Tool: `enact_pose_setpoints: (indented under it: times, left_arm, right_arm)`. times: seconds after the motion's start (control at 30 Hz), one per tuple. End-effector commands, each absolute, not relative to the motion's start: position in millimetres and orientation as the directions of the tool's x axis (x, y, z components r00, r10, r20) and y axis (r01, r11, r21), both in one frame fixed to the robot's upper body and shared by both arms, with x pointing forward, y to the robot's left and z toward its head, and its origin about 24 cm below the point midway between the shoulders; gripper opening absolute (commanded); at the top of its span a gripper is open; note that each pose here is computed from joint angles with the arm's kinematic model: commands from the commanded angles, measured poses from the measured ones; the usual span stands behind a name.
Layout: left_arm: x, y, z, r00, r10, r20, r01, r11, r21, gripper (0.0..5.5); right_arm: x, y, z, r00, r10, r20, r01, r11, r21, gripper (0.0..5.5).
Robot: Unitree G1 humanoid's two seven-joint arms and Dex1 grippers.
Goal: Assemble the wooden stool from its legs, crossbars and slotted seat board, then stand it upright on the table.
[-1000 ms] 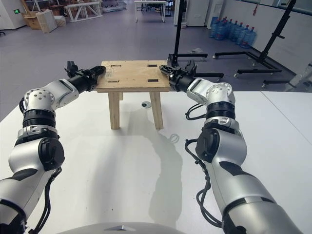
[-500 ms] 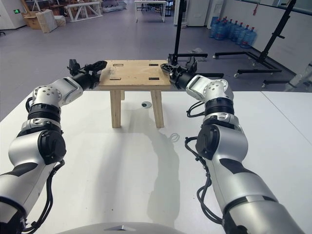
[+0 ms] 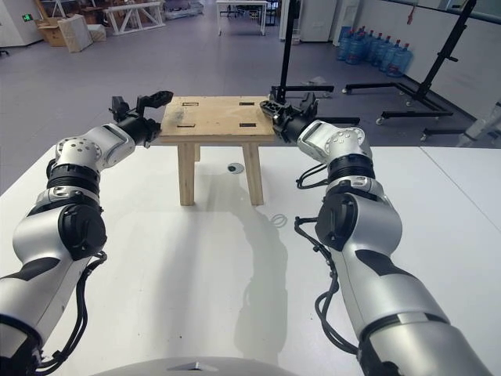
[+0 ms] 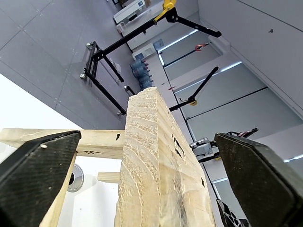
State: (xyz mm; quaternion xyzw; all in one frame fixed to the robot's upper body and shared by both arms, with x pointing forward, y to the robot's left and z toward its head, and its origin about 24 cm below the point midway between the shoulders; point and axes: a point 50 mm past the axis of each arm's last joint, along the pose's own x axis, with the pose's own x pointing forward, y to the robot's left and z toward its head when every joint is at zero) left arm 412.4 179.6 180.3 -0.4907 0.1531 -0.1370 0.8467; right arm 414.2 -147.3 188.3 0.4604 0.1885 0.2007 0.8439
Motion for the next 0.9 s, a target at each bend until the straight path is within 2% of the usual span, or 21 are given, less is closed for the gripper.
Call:
enact_pose_setpoints:
  times: [0.03,0.9]
  left_arm:
    - [389.9,134.8,91.7,0.757,-0.487,-0.435,-0.130,0.540,-0.832,5.18]
    - [393.6,174.2,96.5,0.839,-0.369,-0.401,-0.186,0.498,-0.847,5.18]
  right_arm:
    - [407.1,-124.6,152.9,0.781,0.562,-0.273,-0.072,0.514,0.855,2.89]
    - [408.5,-156.7,149.3,0.848,0.472,-0.240,-0.011,0.469,0.883,2.89]
